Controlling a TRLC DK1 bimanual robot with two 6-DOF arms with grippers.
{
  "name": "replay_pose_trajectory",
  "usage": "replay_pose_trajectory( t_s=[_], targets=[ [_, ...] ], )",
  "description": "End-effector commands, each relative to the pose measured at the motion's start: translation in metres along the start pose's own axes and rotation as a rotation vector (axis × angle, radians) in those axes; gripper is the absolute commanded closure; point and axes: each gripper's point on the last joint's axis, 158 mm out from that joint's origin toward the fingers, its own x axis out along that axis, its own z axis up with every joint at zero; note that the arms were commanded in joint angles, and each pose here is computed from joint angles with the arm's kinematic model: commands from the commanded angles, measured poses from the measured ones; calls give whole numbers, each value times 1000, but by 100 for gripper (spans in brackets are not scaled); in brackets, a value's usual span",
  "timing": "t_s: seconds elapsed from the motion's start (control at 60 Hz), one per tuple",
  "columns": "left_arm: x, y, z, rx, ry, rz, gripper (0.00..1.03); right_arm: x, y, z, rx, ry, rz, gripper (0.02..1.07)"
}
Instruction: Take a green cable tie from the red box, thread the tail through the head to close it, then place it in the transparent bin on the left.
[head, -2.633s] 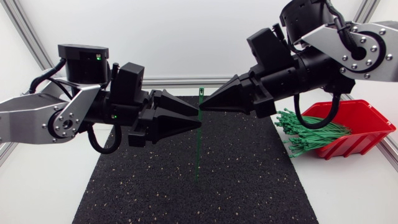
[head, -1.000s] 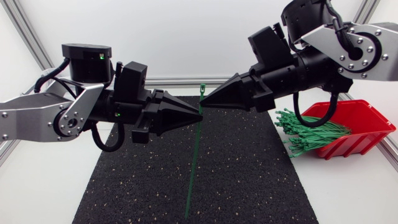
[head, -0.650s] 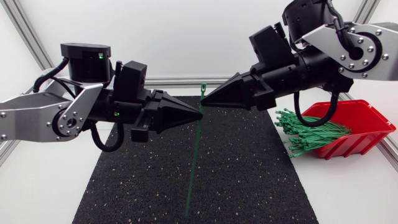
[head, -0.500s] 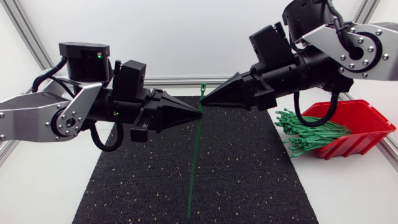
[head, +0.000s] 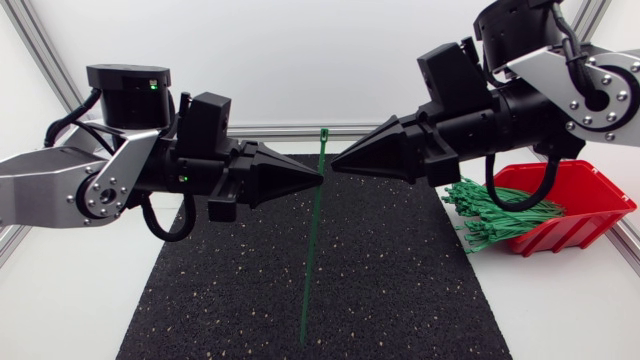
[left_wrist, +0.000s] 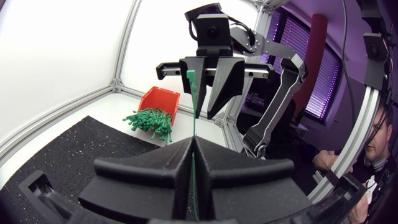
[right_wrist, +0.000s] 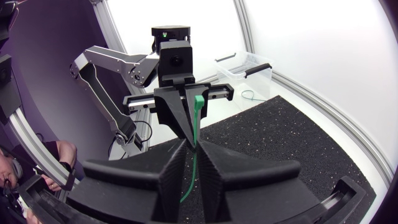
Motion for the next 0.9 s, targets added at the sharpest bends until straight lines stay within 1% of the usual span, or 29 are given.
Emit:
replay_pose_trajectory(
  t_s=[0.0, 0.133, 0.3, 0.65, 0.717, 0.883],
  targets=[
    [-7, -1, 11, -1, -23, 14, 100, -4, -2, -7, 24, -10, -13, 72],
    [-12, 0, 21, -9, -41, 23, 100, 1, -4, -22, 25, 3, -7, 72],
    [-12, -2, 25, -19, -51, 19, 100, 22, -1, -41, 19, 36, 28, 72],
    [-8, -5, 23, -29, -44, 6, 100, 37, -5, -27, -14, 24, 36, 72],
    [-7, -6, 22, -28, -44, 4, 100, 40, -7, -26, -23, 29, 21, 72],
    [-7, -5, 21, -30, -43, 5, 100, 39, -8, -19, -41, 18, 12, 73]
  ],
)
